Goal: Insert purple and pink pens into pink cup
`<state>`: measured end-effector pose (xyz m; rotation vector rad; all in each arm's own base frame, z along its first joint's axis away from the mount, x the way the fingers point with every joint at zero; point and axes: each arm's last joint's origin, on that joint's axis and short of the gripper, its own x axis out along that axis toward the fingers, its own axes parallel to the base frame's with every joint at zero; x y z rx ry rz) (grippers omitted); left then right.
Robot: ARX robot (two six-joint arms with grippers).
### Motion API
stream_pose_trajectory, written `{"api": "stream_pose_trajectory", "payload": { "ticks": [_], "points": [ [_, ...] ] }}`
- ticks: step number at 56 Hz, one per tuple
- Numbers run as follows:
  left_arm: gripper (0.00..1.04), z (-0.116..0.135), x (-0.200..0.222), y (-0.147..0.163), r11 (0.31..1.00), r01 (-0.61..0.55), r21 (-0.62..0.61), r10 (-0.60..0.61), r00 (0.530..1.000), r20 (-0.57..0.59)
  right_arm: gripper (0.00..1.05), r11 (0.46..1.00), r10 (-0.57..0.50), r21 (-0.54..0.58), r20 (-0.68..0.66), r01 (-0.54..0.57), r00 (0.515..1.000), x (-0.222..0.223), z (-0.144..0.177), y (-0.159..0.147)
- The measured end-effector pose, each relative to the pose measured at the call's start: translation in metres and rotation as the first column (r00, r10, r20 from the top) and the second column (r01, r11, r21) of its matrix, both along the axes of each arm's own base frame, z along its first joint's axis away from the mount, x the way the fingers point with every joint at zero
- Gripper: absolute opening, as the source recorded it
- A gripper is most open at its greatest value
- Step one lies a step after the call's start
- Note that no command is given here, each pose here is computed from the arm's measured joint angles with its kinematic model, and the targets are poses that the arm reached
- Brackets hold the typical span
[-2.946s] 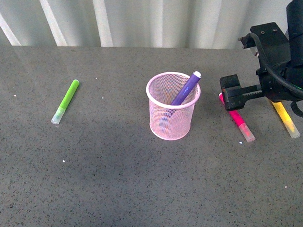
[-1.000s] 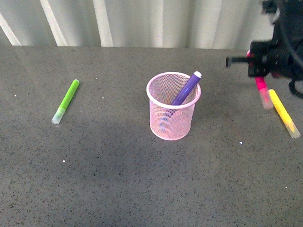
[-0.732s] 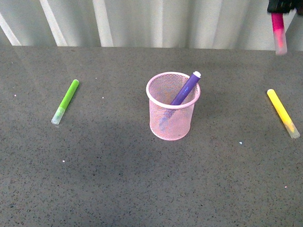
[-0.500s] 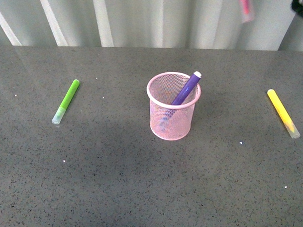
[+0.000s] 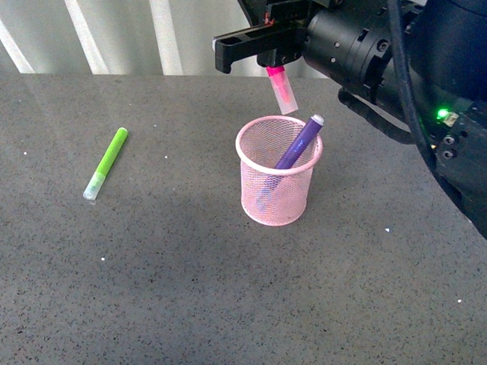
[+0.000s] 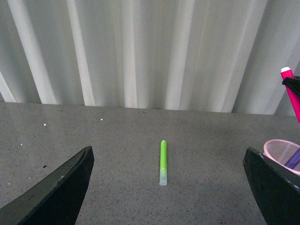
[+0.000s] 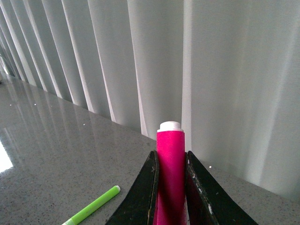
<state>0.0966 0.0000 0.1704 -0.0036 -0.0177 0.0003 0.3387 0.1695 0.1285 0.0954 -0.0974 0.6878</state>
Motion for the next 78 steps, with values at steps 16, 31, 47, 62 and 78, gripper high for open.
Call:
{"api": "stream_pose_trajectory", "payload": {
  "ticks": [16, 31, 47, 62, 78],
  "points": [
    [0.98, 0.000, 0.000, 0.000, 1.000, 0.000, 0.000, 0.000, 1.000, 0.000, 0.11, 1.000, 0.005, -0.011, -0.037, -0.005, 0.999, 0.005, -0.018, 0.004],
    [0.98, 0.000, 0.000, 0.000, 1.000, 0.000, 0.000, 0.000, 1.000, 0.000, 0.11, 1.000, 0.004, -0.025, -0.063, -0.006, 0.998, 0.005, -0.029, 0.004],
    [0.98, 0.000, 0.000, 0.000, 1.000, 0.000, 0.000, 0.000, 1.000, 0.000, 0.21, 0.999, 0.004, -0.033, -0.070, -0.006, 0.998, 0.005, -0.032, 0.004],
    [0.98, 0.000, 0.000, 0.000, 1.000, 0.000, 0.000, 0.000, 1.000, 0.000, 0.74, 0.999, 0.003, -0.033, -0.070, -0.006, 0.998, 0.005, -0.032, 0.004],
    [0.98, 0.000, 0.000, 0.000, 1.000, 0.000, 0.000, 0.000, 1.000, 0.000, 0.96, 0.999, 0.000, -0.038, -0.076, -0.003, 0.997, 0.004, -0.034, 0.003]
  ]
}}
